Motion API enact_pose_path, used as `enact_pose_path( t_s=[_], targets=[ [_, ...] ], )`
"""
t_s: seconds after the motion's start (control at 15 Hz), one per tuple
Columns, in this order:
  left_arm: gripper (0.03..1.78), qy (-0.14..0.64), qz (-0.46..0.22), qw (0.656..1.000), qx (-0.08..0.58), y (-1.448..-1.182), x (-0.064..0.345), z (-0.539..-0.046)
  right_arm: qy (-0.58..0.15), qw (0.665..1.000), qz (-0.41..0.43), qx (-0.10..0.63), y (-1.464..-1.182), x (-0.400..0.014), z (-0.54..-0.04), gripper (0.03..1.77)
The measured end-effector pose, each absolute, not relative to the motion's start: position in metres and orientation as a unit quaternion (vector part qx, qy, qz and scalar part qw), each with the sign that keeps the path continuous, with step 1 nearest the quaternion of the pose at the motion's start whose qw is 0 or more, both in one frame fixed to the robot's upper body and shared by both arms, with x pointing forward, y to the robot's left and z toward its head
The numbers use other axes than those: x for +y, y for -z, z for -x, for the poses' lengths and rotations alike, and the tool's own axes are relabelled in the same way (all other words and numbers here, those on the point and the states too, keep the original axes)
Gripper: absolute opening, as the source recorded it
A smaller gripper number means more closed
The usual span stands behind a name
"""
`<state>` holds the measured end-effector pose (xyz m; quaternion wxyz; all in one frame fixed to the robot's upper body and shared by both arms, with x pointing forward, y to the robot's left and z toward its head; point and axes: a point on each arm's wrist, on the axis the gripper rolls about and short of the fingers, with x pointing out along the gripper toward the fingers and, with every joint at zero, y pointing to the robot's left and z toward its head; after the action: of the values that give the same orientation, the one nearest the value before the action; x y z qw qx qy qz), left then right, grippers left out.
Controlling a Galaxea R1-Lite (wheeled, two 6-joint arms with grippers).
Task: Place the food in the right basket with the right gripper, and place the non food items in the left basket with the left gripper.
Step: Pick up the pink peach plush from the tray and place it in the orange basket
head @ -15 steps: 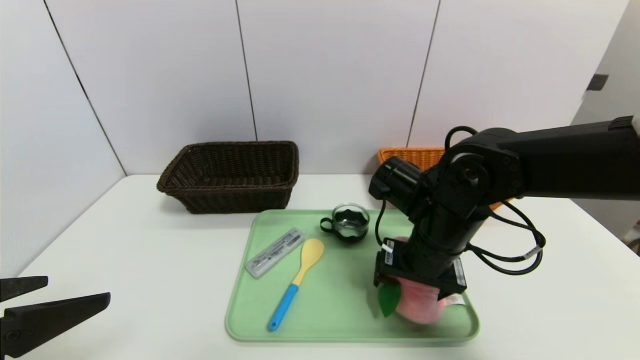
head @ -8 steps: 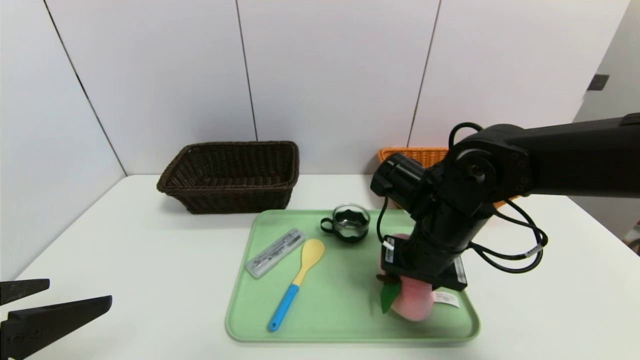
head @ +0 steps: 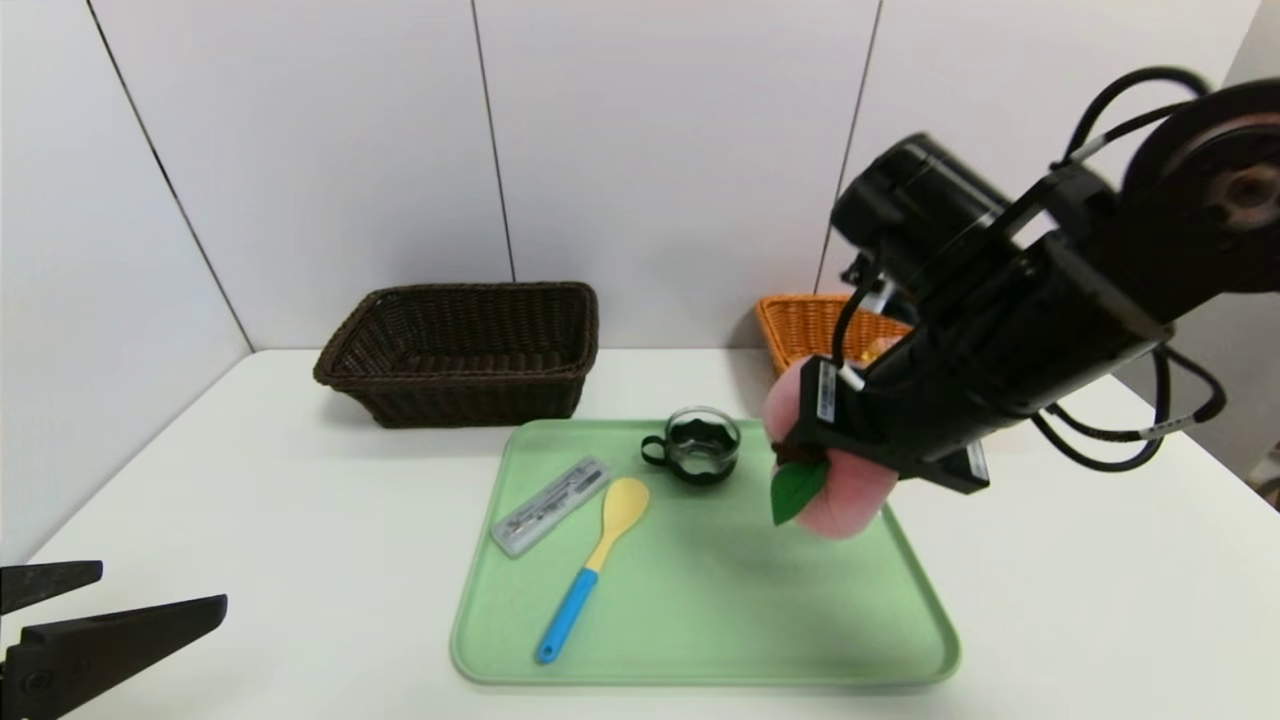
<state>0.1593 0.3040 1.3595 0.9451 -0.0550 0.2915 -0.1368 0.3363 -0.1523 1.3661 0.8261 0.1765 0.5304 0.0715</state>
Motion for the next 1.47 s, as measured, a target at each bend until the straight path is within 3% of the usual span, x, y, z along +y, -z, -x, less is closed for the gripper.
enact_pose_path(
  t_s=[0.27, 0.47, 1.27, 1.47],
  targets=[
    [1.69, 0.136, 0.055, 0.945, 0.292, -1.359, 0.304, -0.159, -0.087, 0.889, -0.219, 0.393, -1.429, -0.188, -0.351, 0.78],
    [1.69, 0.137, 0.055, 0.945, 0.291, -1.36, 0.304, -0.159, -0.062, 0.915, -0.249, 0.312, -1.444, -0.215, -0.383, 0.78],
    [1.69, 0.137, 0.056, 0.946, 0.288, -1.357, 0.306, -0.155, 0.018, 0.904, -0.275, 0.326, -1.359, -0.231, -0.489, 0.78],
    [1.69, 0.138, 0.056, 0.946, 0.289, -1.355, 0.307, -0.152, 0.045, 0.902, -0.269, 0.335, -1.343, -0.236, -0.501, 1.06]
  ],
)
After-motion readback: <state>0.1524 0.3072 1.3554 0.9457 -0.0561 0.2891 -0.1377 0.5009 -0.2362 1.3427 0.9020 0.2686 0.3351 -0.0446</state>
